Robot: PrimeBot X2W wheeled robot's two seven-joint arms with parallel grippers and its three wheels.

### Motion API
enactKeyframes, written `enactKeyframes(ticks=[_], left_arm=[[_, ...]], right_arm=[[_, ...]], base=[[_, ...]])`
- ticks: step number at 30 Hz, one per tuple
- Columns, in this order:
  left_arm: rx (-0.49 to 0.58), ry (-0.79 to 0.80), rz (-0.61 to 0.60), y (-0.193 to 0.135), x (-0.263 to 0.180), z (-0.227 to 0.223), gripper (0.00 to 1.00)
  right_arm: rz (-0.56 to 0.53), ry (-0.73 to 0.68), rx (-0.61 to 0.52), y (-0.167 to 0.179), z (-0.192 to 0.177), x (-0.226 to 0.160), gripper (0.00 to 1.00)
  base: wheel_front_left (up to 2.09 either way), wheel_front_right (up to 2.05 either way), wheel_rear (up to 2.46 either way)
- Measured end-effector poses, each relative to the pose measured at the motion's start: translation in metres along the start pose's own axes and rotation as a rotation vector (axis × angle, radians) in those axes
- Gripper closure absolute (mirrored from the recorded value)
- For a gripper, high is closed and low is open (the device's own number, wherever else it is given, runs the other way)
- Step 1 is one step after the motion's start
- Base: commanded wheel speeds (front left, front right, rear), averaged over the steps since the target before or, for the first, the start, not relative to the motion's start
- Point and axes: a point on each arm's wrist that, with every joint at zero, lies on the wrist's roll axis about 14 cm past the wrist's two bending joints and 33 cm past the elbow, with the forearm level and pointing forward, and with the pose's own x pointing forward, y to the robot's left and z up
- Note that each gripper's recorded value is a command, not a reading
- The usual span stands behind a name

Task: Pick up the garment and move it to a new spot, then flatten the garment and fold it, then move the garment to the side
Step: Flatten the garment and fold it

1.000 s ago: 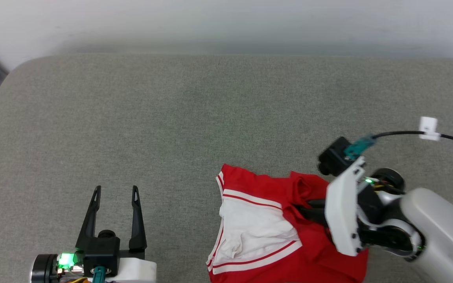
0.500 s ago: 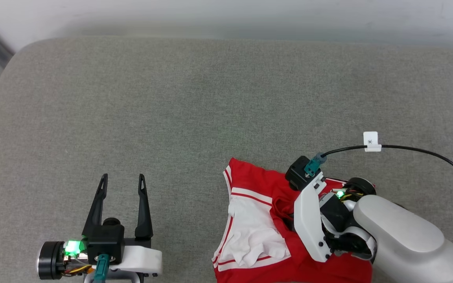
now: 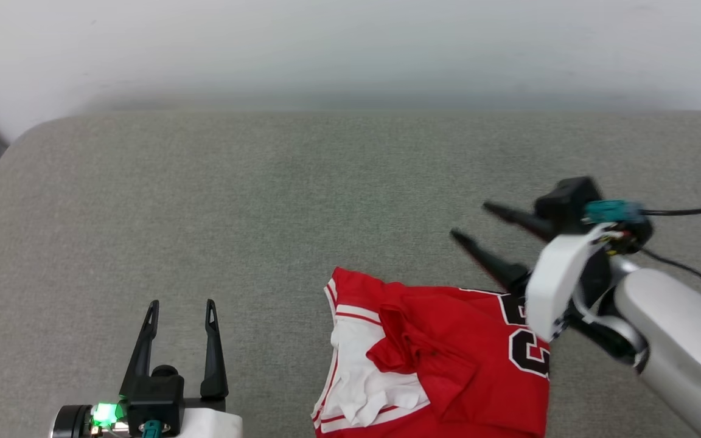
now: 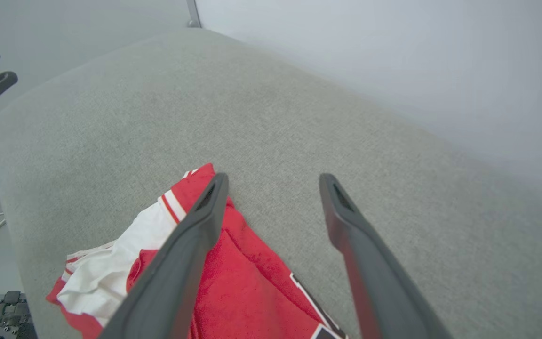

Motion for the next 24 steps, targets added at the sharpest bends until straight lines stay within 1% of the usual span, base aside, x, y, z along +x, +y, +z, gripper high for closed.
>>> enactKeyframes(ticks=[2, 6, 8, 10, 12, 15, 17, 24], left_arm=[[-0.006, -0.011, -0.009, -0.003, 0.000, 0.004, 0.00], [-0.018, -0.036, -0.018, -0.007, 0.002, 0.011, 0.00], [-0.021, -0.038, -0.018, -0.007, 0.000, 0.012, 0.00], [-0.024, -0.040, -0.018, -0.007, -0.001, 0.013, 0.00], [-0.026, -0.047, -0.015, -0.005, -0.001, 0.016, 0.00], [-0.032, -0.048, -0.007, -0.003, -0.003, 0.016, 0.00], [-0.036, -0.047, -0.003, -0.002, -0.005, 0.017, 0.00], [-0.043, -0.050, 0.001, 0.003, -0.013, 0.019, 0.00]], right_arm=[[-0.087, -0.133, -0.023, -0.023, 0.020, -0.013, 0.00], [-0.241, -0.294, -0.055, -0.056, 0.029, -0.039, 0.00], [-0.316, -0.347, -0.064, -0.070, 0.030, -0.051, 0.00], [-0.373, -0.378, -0.062, -0.075, 0.027, -0.062, 0.00], [-0.420, -0.398, -0.053, -0.076, 0.022, -0.071, 0.00], [-0.483, -0.481, -0.045, -0.070, 0.030, -0.089, 0.00], [-0.525, -0.507, -0.028, -0.065, 0.026, -0.100, 0.00], [-0.625, -0.515, 0.048, -0.042, -0.002, -0.130, 0.00]], base=[[0.00, 0.00, 0.00], [0.00, 0.00, 0.00], [0.00, 0.00, 0.00], [0.00, 0.00, 0.00], [0.00, 0.00, 0.00], [0.00, 0.00, 0.00], [0.00, 0.00, 0.00], [0.00, 0.00, 0.00]])
